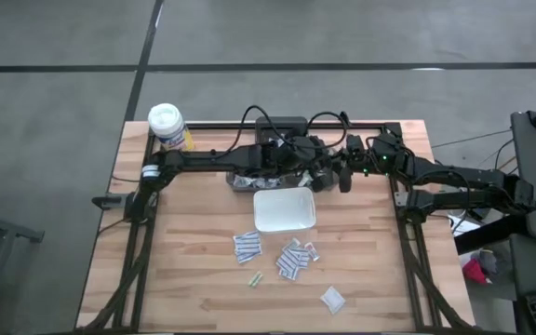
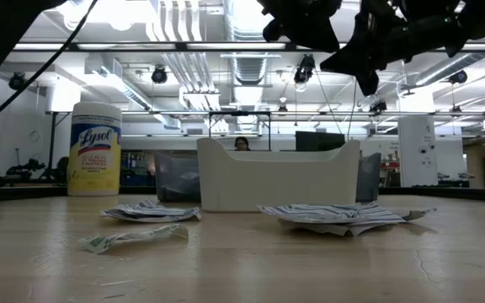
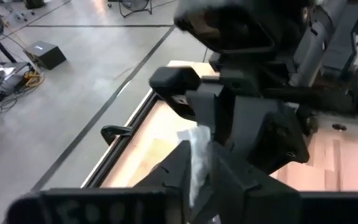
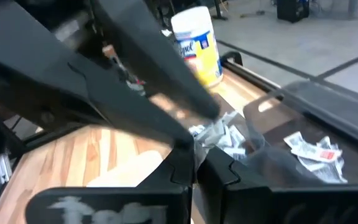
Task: Pick & Place First Aid Supplies
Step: Put the green bandage into the bottom right black bin
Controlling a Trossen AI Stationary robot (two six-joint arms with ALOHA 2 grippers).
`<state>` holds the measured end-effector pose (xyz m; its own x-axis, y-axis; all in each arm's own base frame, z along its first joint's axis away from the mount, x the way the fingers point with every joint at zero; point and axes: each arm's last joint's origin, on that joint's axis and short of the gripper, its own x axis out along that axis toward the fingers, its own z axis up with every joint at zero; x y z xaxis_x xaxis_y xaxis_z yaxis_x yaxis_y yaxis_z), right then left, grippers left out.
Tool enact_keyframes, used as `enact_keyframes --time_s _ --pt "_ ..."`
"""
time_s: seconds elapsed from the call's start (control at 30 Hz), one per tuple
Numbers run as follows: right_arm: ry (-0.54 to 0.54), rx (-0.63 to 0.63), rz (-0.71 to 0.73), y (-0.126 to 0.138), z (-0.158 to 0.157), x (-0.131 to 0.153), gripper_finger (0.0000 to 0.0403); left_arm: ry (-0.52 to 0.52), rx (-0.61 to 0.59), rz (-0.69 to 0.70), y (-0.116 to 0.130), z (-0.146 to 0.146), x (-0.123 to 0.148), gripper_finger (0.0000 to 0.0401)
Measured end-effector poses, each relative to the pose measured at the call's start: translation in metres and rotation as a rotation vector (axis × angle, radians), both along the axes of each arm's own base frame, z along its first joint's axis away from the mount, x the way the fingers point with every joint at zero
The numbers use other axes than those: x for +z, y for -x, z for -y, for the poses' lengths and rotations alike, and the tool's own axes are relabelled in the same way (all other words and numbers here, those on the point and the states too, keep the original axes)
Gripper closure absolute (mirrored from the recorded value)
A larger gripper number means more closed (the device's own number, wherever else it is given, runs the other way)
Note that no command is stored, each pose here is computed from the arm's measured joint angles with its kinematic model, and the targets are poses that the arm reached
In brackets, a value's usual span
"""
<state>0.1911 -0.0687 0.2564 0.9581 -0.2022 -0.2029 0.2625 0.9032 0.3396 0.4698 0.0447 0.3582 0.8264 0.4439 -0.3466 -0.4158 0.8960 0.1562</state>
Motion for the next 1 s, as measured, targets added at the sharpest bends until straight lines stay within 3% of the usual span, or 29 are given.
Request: enact_keyframes --time_s 0.2,0.4,0.53,0.77,1.0 --pt "-0.012 -0.001 -0.032 0.001 0.0 -0.003 0.0395 -0.048 0.043 0.011 0.012 -0.008 0.017 0.0301" --pt "-0.019 0.006 -0.108 0.003 -0.001 -0.01 0.0395 -0.096 0.121 -0.125 0.041 -0.012 0.032 0.0293" --pt "-0.015 0.034 -0.248 0.004 -0.002 -0.011 0.0395 -0.075 0.126 -0.207 0.061 -0.01 0.039 0.0293" --pt "0.063 0.1 -0.439 -0.005 0.002 0.012 0.0395 -0.025 0.136 -0.252 0.09 -0.007 0.031 0.0293" --pt "0.135 0.183 -0.603 -0.027 0.012 0.027 0.0395 0.035 0.168 -0.16 0.129 -0.002 0.008 0.0293"
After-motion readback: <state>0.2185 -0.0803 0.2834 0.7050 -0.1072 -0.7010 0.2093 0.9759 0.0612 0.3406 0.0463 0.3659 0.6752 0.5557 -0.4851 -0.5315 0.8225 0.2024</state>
